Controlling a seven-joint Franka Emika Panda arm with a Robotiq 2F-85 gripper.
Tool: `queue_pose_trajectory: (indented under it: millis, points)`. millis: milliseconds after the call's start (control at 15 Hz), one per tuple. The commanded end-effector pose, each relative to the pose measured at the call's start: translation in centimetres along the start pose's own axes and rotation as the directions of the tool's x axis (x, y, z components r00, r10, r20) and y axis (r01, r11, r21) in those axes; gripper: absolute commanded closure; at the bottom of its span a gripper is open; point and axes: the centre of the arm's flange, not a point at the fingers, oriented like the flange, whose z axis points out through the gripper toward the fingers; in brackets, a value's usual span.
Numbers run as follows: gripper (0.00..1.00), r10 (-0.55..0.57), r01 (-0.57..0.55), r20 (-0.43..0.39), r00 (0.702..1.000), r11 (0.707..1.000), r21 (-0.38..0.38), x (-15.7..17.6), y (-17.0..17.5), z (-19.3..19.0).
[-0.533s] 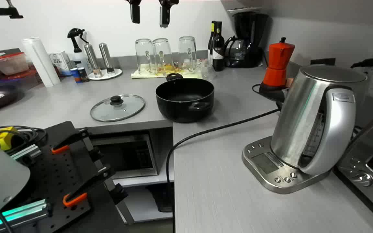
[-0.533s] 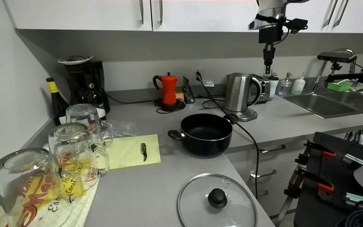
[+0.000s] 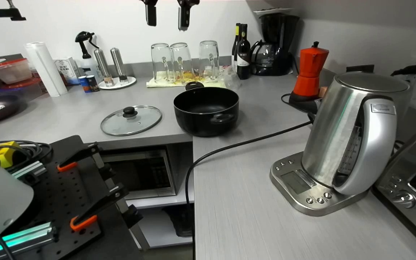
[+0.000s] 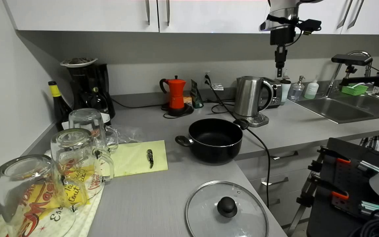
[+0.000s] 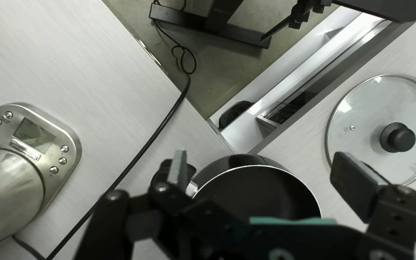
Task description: Put the lid on the pot
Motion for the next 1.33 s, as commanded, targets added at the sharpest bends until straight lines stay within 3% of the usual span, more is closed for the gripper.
queue_pose_trajectory:
  millis: [0,533,933,1267]
  points:
    - [0.00,0.000,0.000,0.000,1.000,1.000,0.000,0.0,0.0,0.0]
    - [0.00,-0.025,0.025,0.002,1.000,1.000,-0.014,0.8,-1.1,0.1]
    - [0.00,-0.178,0.183,0.061,0.982,0.978,-0.096,4.9,-8.8,3.2]
    - [0.00,-0.325,0.342,0.124,0.937,0.926,-0.160,8.0,-16.9,8.1]
